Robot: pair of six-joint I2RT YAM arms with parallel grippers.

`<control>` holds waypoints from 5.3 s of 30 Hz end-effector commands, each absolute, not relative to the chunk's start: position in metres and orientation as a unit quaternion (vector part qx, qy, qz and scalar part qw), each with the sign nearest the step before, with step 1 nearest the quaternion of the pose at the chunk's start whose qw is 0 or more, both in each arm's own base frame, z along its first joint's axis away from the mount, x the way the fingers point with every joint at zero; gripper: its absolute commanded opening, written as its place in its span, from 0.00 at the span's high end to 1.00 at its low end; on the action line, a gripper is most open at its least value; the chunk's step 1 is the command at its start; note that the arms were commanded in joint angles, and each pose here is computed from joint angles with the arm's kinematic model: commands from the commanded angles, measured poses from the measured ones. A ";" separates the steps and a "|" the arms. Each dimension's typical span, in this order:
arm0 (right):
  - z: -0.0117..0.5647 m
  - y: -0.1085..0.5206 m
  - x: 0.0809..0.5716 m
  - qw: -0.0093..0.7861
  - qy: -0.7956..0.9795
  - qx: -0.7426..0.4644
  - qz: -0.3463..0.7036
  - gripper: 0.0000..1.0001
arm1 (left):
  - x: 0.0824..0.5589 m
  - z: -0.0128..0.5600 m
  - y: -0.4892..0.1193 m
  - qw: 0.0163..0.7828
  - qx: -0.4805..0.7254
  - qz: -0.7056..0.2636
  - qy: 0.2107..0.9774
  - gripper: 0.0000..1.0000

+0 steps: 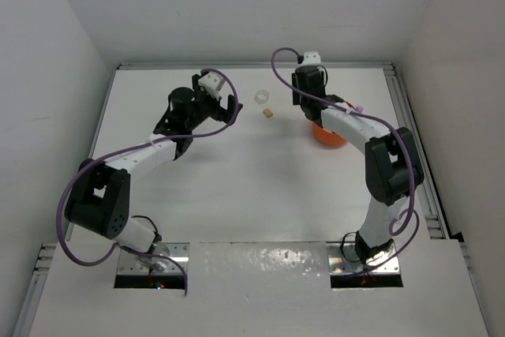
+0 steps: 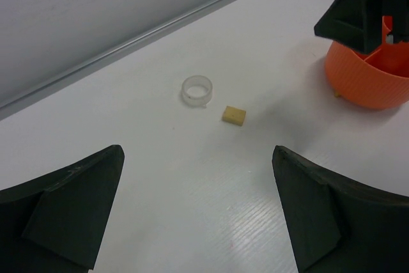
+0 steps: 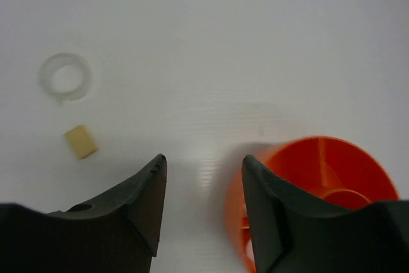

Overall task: Sort the stationery into containers
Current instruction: Place the stationery in the storage box, then pick up the stationery from the center of the board, then place the stationery in the storage box.

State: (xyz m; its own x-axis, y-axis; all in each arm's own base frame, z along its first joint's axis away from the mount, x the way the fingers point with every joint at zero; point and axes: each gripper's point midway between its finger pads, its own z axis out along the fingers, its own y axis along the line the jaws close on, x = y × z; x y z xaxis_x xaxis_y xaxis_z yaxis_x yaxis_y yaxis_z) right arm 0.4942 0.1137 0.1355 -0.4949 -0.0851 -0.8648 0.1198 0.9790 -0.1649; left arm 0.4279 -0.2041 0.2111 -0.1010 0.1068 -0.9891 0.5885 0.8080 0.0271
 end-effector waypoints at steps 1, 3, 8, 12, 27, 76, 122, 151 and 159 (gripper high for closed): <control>0.172 0.195 0.501 0.537 0.828 -0.154 0.053 0.52 | 0.434 0.240 -0.192 0.659 0.209 -0.182 0.699 0.00; 0.174 0.227 0.507 0.506 0.836 -0.174 0.119 0.44 | 0.437 0.240 -0.185 0.662 0.190 -0.172 0.705 0.00; 0.121 0.266 0.518 0.367 0.885 -0.203 0.201 0.32 | 0.440 0.243 -0.168 0.667 0.163 -0.148 0.712 0.00; 0.084 0.265 0.524 0.339 0.902 -0.202 0.175 0.31 | 0.443 0.245 -0.159 0.673 0.149 -0.135 0.712 0.00; -0.001 0.251 0.531 0.302 0.935 -0.171 0.077 0.45 | 0.440 0.248 -0.162 0.677 0.145 -0.144 0.707 0.00; 0.123 0.065 0.498 0.478 0.839 0.248 -0.076 0.99 | 0.444 0.242 -0.152 0.682 0.109 -0.144 0.708 0.00; 0.113 0.098 0.490 0.485 0.855 0.174 -0.064 0.89 | 0.440 0.243 -0.151 0.689 0.107 -0.146 0.702 0.00; 0.108 0.095 0.452 0.468 0.868 0.151 -0.067 0.87 | 0.446 0.246 -0.153 0.690 0.086 -0.152 0.702 0.00; 0.106 0.100 0.441 0.466 0.870 0.149 -0.053 0.88 | 0.446 0.243 -0.152 0.687 0.081 -0.154 0.705 0.00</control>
